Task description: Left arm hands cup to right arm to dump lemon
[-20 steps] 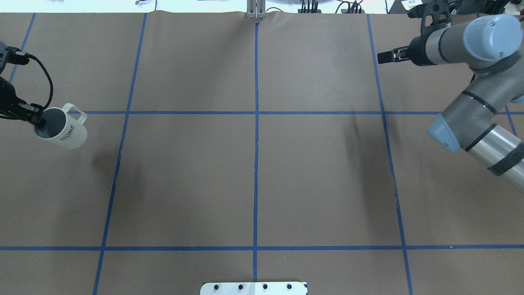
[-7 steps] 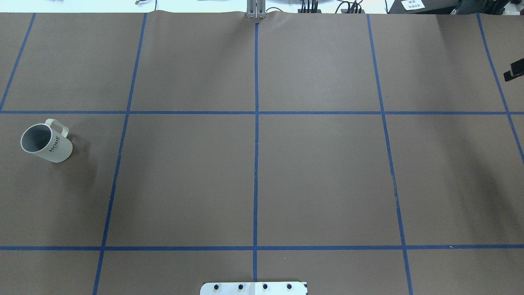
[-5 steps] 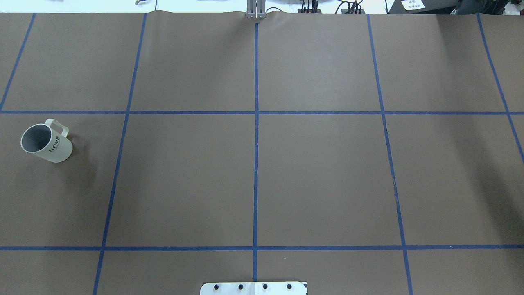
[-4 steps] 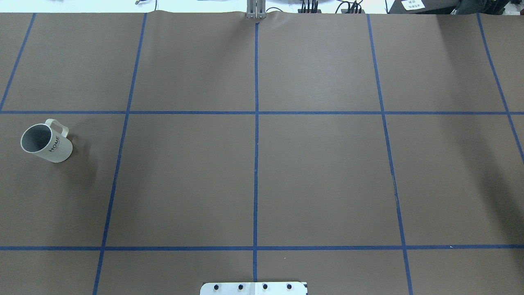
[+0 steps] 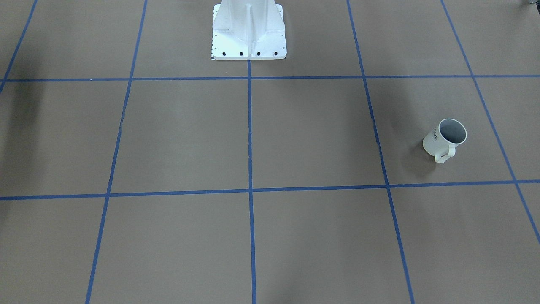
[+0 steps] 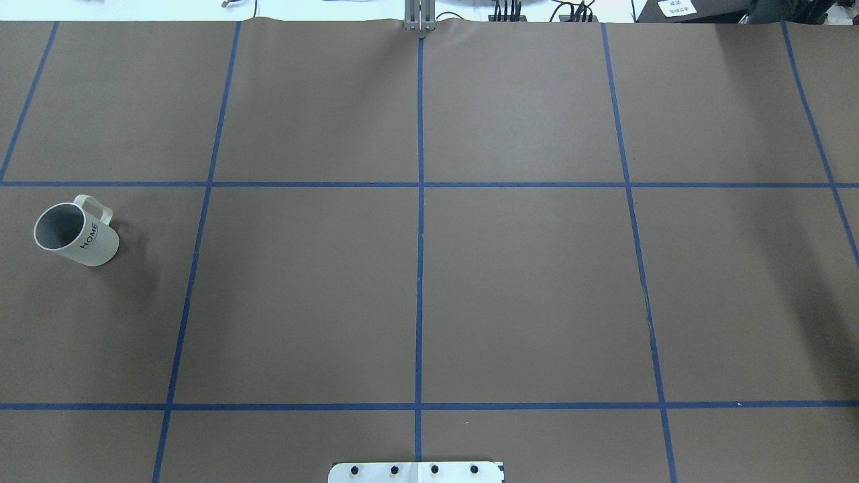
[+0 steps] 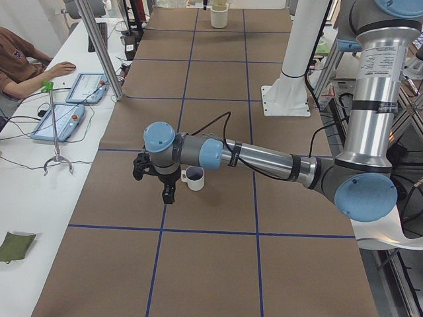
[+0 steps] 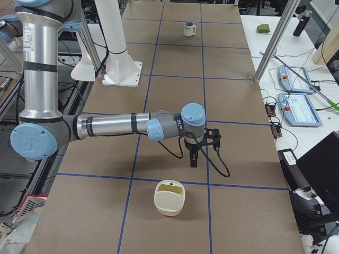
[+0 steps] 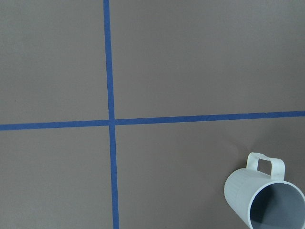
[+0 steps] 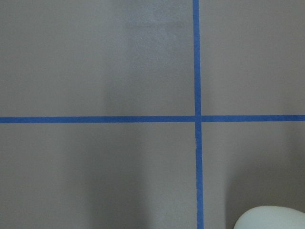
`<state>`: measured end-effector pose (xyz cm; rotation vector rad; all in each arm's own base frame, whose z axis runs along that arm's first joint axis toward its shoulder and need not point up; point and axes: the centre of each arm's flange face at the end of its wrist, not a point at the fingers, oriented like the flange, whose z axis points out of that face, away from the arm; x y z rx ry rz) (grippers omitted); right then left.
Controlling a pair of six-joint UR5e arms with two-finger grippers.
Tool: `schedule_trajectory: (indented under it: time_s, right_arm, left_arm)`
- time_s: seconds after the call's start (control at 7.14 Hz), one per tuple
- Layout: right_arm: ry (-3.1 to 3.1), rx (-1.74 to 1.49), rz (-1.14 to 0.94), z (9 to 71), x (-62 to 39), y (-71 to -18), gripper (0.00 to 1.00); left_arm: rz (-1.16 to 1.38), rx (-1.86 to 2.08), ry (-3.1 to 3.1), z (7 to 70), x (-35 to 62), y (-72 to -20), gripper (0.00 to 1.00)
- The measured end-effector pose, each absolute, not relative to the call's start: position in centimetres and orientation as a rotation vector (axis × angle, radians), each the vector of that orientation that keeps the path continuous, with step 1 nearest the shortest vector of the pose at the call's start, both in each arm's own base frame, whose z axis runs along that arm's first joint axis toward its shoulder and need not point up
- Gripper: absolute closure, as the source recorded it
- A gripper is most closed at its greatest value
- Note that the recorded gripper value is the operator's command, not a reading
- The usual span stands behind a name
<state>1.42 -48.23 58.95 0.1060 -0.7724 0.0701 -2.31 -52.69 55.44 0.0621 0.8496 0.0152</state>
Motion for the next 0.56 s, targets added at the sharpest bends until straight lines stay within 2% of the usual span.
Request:
schedule_trajectory:
  time_s: [0.56]
  right_arm:
    - [-0.797,0.114,0.058,58.30,1.23,-48.33,0.01]
  left_arm:
    - [0.015,0.078,0.849,54.71,-2.38,-53.12,0.00]
